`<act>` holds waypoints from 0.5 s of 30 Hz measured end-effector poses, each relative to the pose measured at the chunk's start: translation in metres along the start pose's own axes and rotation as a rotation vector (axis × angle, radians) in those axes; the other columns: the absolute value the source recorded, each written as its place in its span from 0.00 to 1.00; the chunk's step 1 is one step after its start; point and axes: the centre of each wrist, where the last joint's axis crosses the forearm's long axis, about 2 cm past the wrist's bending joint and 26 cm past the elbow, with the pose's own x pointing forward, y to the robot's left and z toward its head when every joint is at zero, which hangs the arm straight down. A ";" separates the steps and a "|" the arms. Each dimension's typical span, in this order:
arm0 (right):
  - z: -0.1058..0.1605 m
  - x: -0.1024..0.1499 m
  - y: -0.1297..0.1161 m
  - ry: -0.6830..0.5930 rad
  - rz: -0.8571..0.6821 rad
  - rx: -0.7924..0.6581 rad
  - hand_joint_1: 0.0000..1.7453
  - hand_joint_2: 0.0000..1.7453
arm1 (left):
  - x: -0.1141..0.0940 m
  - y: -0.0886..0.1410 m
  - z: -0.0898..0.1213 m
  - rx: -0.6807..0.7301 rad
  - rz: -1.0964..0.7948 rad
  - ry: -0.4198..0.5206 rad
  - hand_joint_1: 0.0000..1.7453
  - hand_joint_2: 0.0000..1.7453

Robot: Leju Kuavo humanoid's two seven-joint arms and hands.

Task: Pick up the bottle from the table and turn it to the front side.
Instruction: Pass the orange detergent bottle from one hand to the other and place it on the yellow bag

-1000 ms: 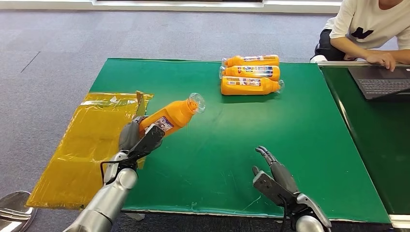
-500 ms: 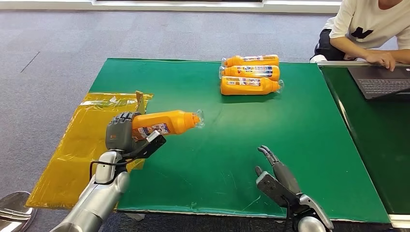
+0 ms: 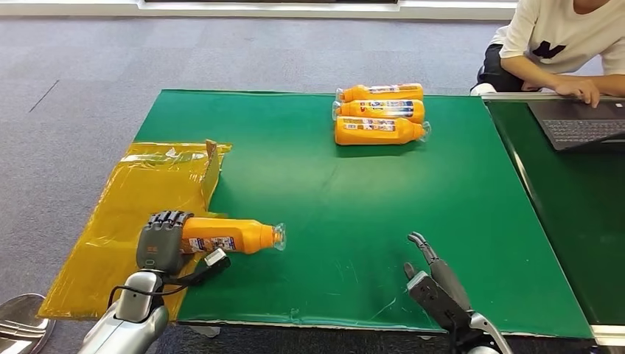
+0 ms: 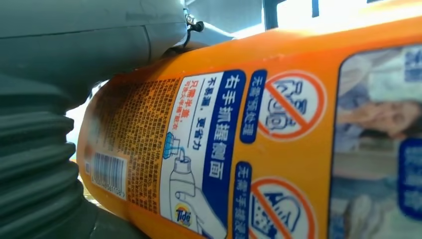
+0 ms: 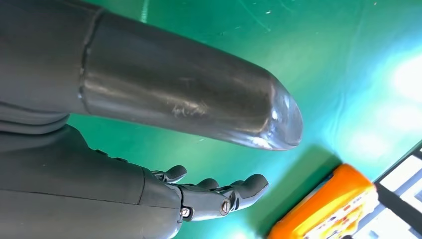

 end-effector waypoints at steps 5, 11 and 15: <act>0.009 -0.001 0.003 0.003 -0.008 -0.005 0.00 0.00 | -0.025 -0.002 0.008 0.008 -0.053 0.043 1.00 1.00; 0.010 0.000 0.004 0.003 -0.013 -0.008 0.00 0.00 | -0.048 -0.002 0.013 0.003 -0.070 0.105 1.00 1.00; 0.009 0.000 0.005 -0.003 -0.012 -0.008 0.00 0.00 | -0.054 -0.002 0.014 0.008 -0.079 0.130 0.53 1.00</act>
